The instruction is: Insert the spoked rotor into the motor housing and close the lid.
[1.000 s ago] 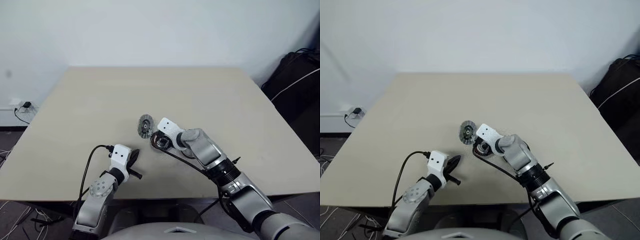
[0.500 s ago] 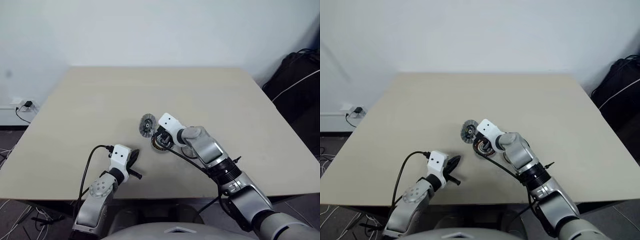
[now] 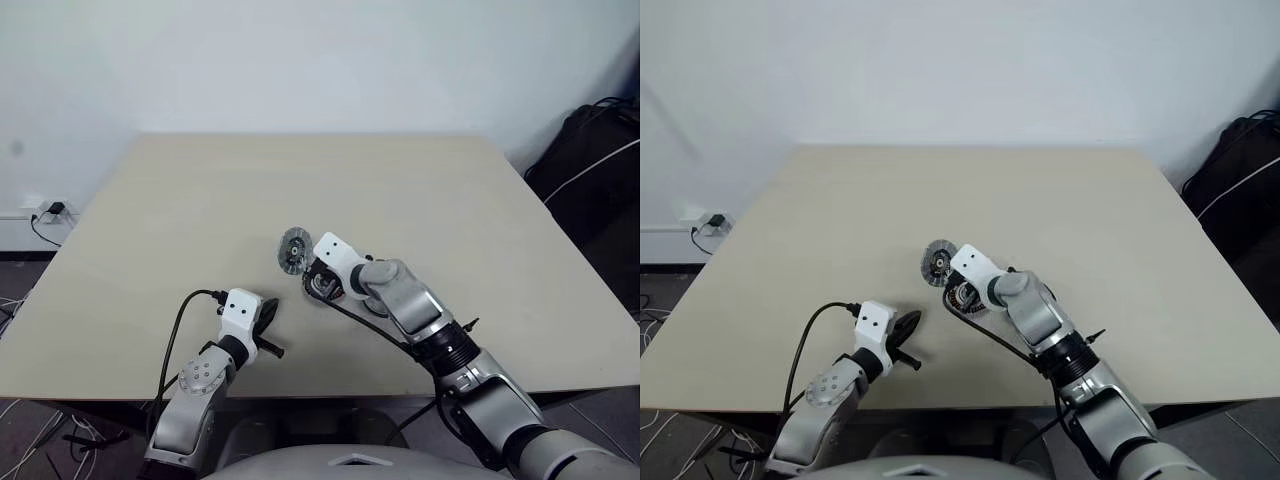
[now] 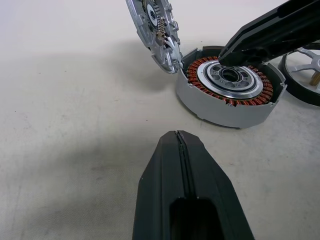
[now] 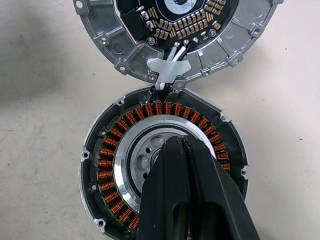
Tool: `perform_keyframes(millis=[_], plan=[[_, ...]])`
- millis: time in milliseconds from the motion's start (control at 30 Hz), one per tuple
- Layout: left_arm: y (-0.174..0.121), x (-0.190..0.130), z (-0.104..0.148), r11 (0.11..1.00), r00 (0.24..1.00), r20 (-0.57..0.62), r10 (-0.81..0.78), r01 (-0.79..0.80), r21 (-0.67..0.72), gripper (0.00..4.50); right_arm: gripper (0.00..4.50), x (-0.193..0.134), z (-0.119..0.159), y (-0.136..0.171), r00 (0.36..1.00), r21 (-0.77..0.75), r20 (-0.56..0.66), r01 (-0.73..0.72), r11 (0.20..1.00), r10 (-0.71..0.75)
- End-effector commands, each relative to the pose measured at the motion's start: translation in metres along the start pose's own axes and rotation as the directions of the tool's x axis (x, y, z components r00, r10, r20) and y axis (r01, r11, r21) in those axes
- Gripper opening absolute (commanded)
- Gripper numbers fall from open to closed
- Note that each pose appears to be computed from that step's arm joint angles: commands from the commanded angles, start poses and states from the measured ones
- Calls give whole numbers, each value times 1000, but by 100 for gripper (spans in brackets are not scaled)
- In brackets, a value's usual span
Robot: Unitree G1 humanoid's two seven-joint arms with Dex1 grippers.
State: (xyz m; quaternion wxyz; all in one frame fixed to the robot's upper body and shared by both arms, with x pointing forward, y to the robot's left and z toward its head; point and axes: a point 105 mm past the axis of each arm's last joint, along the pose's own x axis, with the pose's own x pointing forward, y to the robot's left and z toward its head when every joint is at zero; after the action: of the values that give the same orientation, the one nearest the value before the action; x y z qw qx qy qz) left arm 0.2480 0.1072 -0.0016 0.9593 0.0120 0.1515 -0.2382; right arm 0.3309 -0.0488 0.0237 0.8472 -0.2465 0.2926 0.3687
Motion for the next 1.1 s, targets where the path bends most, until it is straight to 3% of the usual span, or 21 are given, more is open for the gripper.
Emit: perform_keyframes(millis=[33,600,833,1100], plan=[[0,2,9,1000,999,33,-4,4,8,0,7,-2,10,-5,999,-16,35,16,1000,-16],[3,0,10,1000,999,34,4,-4,12,0,7,-2,-6,-7,1000,-17,-2,23,1000,-23],[3,0,10,1000,999,33,3,-3,14,0,7,-11,17,-5,989,-31,146,12,999,-7],[3,0,10,1000,999,31,-4,3,19,0,7,-15,21,-9,974,5,224,24,1000,-24]])
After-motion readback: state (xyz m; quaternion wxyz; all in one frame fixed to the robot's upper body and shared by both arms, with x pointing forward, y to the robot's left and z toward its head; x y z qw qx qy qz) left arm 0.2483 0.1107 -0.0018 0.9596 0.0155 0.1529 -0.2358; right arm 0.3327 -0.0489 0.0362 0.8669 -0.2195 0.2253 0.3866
